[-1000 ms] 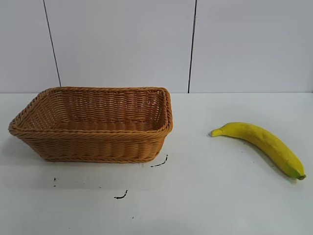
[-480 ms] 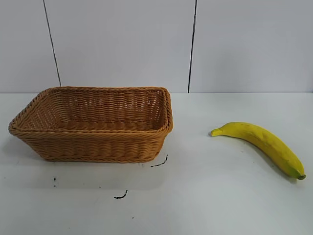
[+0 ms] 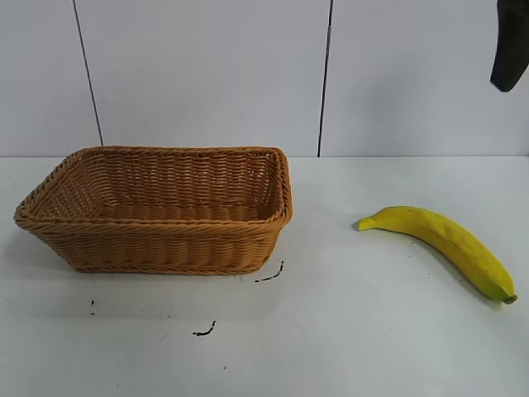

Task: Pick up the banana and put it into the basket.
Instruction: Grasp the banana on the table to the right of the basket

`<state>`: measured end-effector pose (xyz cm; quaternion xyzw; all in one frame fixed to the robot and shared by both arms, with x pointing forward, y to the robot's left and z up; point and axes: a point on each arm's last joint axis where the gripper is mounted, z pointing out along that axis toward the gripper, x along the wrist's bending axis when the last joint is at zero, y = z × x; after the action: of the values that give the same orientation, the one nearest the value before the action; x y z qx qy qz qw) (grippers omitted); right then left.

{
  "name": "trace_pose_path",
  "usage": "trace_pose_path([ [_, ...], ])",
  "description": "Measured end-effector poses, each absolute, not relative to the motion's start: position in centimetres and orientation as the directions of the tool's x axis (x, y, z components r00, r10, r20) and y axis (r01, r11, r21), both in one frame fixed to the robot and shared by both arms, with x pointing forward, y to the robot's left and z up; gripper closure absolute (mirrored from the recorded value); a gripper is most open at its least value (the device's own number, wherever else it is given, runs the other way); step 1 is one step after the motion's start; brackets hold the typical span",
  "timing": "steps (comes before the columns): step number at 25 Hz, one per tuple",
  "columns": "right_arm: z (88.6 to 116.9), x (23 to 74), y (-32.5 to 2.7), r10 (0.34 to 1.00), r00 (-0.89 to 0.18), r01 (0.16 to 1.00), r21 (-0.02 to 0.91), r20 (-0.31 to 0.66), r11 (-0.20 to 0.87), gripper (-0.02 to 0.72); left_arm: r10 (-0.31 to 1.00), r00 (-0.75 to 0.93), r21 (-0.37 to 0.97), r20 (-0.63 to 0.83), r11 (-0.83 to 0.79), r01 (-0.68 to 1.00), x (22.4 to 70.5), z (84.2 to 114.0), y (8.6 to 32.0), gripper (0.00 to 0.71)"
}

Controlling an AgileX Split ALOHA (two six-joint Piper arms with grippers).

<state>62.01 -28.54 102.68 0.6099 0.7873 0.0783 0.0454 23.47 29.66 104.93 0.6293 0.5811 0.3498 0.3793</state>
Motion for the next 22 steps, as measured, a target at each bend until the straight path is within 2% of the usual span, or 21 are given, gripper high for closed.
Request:
trace_pose_path([
  [6, 100.5, 63.5, -28.5, 0.947, -0.322, 0.925, 0.211, -0.001, 0.315, 0.121, 0.997, 0.08, 0.884, -0.001, -0.037, 0.466, 23.5, 104.9, 29.7, 0.015],
  [12, 98.5, 64.1, -28.4, 0.932, -0.361, 0.919, 0.169, 0.006, 0.355, 0.121, 0.997, 0.08, 0.884, -0.001, -0.037, 0.466, 23.5, 104.9, 29.7, 0.015],
  [22, 98.4, 64.4, -26.9, 0.913, -0.407, 0.892, 0.209, -0.015, 0.401, 0.121, 0.997, 0.08, 0.884, -0.001, -0.037, 0.466, 23.5, 104.9, 29.7, 0.015],
])
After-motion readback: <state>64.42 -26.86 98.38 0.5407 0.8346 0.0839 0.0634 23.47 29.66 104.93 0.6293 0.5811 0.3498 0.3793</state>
